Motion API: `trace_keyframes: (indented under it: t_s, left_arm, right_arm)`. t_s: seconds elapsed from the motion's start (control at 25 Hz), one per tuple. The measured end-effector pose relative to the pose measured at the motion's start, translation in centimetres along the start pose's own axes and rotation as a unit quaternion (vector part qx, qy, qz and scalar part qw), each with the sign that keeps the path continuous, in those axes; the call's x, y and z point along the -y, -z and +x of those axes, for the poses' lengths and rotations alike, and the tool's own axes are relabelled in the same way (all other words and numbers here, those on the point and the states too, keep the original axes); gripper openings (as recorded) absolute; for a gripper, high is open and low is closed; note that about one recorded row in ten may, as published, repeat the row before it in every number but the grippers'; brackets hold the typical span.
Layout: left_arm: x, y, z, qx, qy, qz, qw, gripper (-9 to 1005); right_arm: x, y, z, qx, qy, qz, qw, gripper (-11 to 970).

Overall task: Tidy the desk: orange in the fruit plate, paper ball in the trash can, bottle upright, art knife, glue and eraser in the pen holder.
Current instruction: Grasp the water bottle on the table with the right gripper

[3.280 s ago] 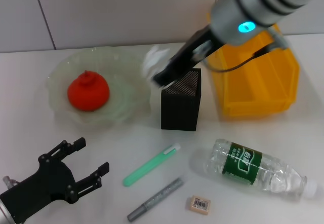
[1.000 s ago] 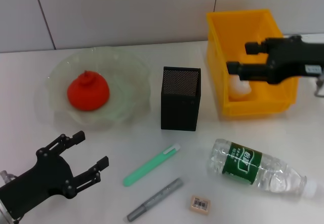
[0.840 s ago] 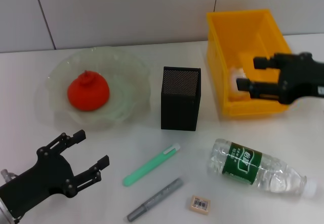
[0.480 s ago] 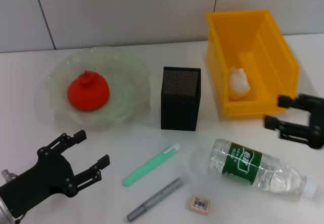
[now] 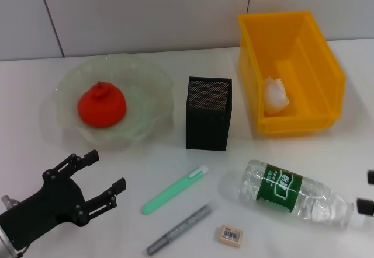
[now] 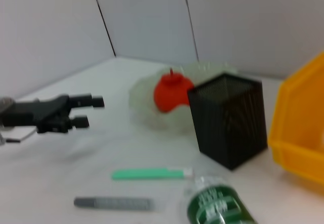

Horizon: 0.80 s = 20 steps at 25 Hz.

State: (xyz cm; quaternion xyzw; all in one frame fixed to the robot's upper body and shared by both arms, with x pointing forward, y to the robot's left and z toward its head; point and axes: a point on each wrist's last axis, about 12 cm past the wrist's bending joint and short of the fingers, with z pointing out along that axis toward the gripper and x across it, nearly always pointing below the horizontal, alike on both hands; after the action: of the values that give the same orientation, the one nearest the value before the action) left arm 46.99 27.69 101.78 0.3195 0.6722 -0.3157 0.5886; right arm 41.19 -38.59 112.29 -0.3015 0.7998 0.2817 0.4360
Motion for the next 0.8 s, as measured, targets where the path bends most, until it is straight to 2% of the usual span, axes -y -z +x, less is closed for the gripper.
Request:
trace_keyframes:
  t_s: [0.08,0.2,0.36,0.6,0.8]
  left_arm:
    - [0.0,0.0,0.0,-0.001,0.000,0.000,1.000,828]
    - [0.0,0.0,0.1,-0.003,-0.001,0.000,1.000,828]
    - [-0.1,-0.2,0.0,-0.005,-0.002,0.000,1.000,828]
    - [-0.2,-0.2,0.0,-0.005,-0.002,-0.001,1.000,828]
    - [-0.2,-0.2,0.0,-0.004,-0.001,-0.001,1.000,828]
  right_arm:
    - [0.0,0.6,0.2,-0.018,-0.011,0.004,1.000,690]
    - [0.4,1.3,-0.7,-0.057,-0.021,0.005,0.998,689]
    - [1.2,1.4,-4.2,-0.126,-0.032,0.008,0.991,689]
    - [1.4,1.1,-9.8,-0.183,-0.035,-0.002,0.982,688]
    - [1.4,-0.3,-12.4,-0.248,-0.017,0.012,0.969,688]
